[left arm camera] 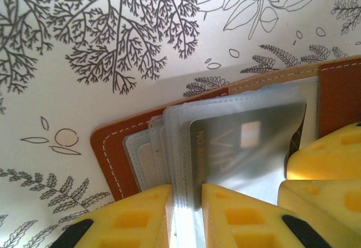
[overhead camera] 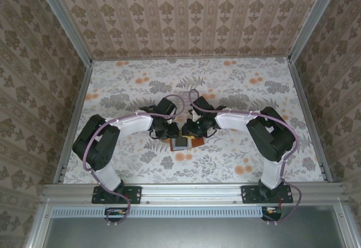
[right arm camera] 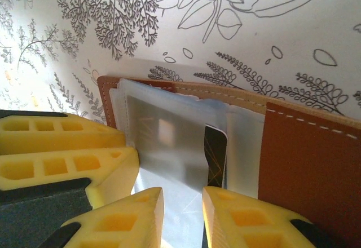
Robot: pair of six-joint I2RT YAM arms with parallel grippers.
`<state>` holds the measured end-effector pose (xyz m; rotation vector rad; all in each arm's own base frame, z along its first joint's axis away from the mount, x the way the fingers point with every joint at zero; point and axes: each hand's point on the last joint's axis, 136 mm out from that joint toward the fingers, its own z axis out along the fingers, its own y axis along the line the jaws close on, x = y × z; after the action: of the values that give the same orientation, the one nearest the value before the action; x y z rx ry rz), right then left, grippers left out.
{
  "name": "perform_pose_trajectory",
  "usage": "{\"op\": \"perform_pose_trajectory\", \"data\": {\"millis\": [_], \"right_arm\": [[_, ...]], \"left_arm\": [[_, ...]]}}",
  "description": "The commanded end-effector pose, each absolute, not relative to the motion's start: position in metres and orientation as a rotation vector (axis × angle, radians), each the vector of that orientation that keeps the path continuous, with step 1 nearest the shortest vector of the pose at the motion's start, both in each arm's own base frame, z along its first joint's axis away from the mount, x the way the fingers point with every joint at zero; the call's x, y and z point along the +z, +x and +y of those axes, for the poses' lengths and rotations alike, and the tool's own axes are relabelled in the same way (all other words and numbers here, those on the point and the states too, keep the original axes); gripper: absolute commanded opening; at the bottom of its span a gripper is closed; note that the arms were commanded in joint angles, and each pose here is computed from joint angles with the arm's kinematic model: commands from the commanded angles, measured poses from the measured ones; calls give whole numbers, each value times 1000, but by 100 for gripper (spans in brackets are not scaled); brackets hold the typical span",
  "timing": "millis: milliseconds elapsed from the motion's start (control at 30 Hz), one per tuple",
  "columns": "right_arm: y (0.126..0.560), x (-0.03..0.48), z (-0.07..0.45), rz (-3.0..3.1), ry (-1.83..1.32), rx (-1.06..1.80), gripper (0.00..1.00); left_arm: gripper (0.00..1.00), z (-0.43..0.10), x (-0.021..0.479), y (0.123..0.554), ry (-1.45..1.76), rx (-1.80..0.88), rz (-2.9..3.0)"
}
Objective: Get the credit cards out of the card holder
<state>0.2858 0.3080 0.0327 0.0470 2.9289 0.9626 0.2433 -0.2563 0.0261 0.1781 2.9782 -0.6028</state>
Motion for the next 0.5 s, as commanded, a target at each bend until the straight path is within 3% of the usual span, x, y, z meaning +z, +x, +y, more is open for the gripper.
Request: {"op": "perform_pose_trajectory", "data": {"millis": [0,333,467], "right_arm": [[283,21,285,2981,84,788,29],[286,30,273,2968,56,676,30],[287,40,279,2941,40,739,35]], "left_arm": [[22,-237,10,237,173,-481,3024],[23,-235,11,235,163,-479,3025],[23,-234,10,236,162,-474,3023]]}}
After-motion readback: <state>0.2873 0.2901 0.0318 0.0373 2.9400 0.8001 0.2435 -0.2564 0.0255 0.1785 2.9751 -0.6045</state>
